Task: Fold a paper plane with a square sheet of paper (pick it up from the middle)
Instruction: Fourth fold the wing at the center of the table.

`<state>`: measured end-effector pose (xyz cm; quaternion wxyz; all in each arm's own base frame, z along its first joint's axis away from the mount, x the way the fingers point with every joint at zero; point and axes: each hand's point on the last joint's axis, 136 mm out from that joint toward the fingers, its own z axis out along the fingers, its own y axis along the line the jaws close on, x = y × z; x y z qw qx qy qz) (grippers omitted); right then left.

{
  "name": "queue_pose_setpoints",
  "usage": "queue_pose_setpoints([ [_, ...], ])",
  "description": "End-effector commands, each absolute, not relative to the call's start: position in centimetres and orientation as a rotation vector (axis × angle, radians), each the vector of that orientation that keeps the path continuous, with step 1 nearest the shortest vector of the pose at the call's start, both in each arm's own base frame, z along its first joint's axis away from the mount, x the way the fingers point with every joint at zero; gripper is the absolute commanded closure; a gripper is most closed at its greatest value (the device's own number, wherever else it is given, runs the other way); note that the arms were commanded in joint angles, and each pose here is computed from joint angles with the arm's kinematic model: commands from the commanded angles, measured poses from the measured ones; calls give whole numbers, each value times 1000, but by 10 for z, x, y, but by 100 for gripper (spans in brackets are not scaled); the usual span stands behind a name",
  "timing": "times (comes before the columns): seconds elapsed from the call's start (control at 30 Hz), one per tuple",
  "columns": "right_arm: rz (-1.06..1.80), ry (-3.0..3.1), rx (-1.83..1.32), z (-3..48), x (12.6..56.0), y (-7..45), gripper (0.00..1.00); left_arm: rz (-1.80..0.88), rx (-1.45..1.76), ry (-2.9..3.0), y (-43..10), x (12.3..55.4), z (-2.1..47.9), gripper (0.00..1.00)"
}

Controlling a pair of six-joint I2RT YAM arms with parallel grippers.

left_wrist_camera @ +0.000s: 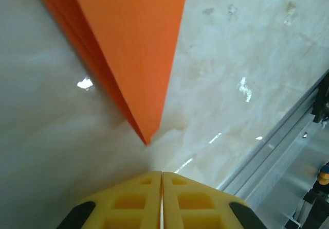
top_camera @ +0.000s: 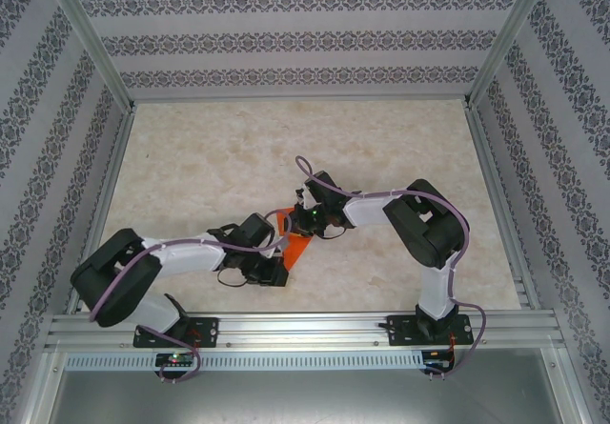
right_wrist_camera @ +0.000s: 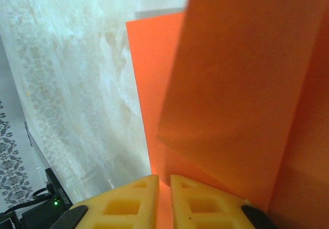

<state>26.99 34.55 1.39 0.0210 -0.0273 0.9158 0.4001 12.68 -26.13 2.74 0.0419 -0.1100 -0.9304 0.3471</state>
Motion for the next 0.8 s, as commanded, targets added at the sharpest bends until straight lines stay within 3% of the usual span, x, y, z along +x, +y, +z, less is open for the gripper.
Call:
queue_pose_setpoints([
  [0.0, 959, 3009, 33, -43, 252, 311, 85, 1082, -259, -2966, -253, 145, 52, 91],
  [0.17, 963, 3009, 44, -45, 251, 311, 85, 1059, 34, -3163, -226, 186, 69, 91],
  [0.3, 955, 3014, 51, -49, 249, 309, 85, 1190, 159, -3204, -233, 209, 80, 91],
  [0.53, 957, 3016, 51, -50, 247, 309, 85, 1428, 57, -3098, -272, 226, 95, 90],
  [0.77, 973, 3009, 59, -49, 248, 311, 85, 1371, 50, -3051, -283, 222, 70, 90],
])
